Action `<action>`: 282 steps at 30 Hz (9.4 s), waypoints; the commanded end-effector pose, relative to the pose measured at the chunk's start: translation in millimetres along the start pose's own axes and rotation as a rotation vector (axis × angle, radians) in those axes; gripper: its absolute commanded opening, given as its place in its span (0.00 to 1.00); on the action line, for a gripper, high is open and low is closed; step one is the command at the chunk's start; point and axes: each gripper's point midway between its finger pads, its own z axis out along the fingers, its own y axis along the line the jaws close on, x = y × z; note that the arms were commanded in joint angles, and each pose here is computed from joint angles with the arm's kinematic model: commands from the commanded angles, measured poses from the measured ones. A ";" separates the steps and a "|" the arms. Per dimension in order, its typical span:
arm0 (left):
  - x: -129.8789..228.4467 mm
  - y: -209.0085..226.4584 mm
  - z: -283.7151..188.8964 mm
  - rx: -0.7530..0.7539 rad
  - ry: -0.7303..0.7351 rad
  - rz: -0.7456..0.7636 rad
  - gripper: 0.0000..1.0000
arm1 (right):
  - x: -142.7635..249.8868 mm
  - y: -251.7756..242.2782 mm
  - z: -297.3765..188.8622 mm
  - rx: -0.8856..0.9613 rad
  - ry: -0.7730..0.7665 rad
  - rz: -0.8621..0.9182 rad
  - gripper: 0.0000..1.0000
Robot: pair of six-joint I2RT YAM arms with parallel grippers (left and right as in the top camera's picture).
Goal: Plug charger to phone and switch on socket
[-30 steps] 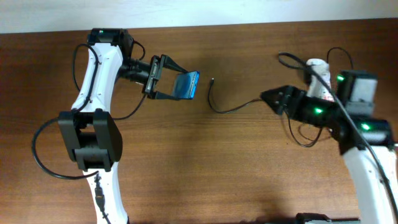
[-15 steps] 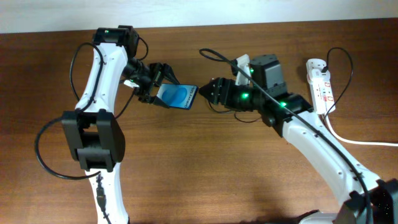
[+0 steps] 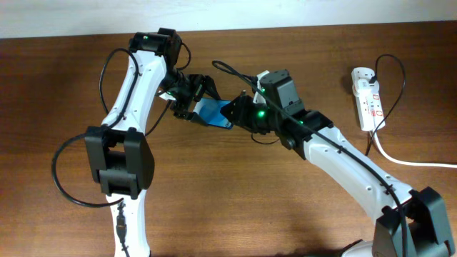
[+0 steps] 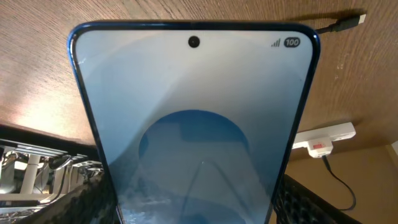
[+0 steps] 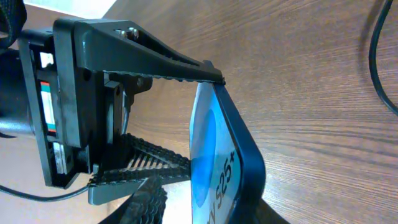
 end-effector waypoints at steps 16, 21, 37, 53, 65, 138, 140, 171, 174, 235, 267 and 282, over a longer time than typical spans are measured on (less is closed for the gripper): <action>20.4 -6.1 6.6 -0.002 0.017 0.031 0.44 | 3.7 1.7 7.1 0.018 0.002 0.016 0.04; 18.8 -6.1 5.4 0.000 0.016 0.028 0.99 | 3.0 2.3 6.9 0.015 0.000 0.015 0.04; 49.6 -82.4 -44.2 0.536 0.158 1.058 0.85 | -64.6 -36.6 -137.0 0.045 -0.204 0.034 0.04; 95.6 -83.2 -54.1 0.731 0.273 1.387 1.00 | -80.5 -63.9 -212.1 -0.347 -0.648 0.245 0.04; 110.6 -81.8 -42.5 0.713 0.305 1.401 0.99 | -123.9 -51.6 -157.8 -0.453 -0.860 0.439 0.04; 118.0 -182.0 -15.6 0.756 0.148 1.038 0.00 | -116.5 -17.1 -84.1 -0.517 -0.649 0.761 0.25; 106.1 -182.3 -25.8 0.773 0.125 1.066 0.00 | -114.5 -22.0 -80.8 -0.493 -0.644 0.771 0.45; -62.1 -27.5 -142.6 0.838 0.060 1.102 0.00 | -21.1 -62.2 -72.8 0.395 0.090 -0.262 0.58; -61.6 -27.3 -142.5 0.838 0.063 1.099 0.00 | -58.8 -44.3 -52.1 0.430 0.130 -0.275 0.52; -36.1 -38.0 -116.3 0.801 0.067 1.264 0.00 | -65.8 54.2 -163.4 0.088 0.137 -0.592 0.04; 53.1 -63.9 -91.3 0.935 0.340 1.292 0.00 | 74.8 30.2 -29.3 -0.298 0.129 -0.267 0.04; 58.4 -65.3 -75.6 0.880 0.327 1.337 0.00 | 67.3 26.1 -21.7 -0.229 0.049 -0.290 0.04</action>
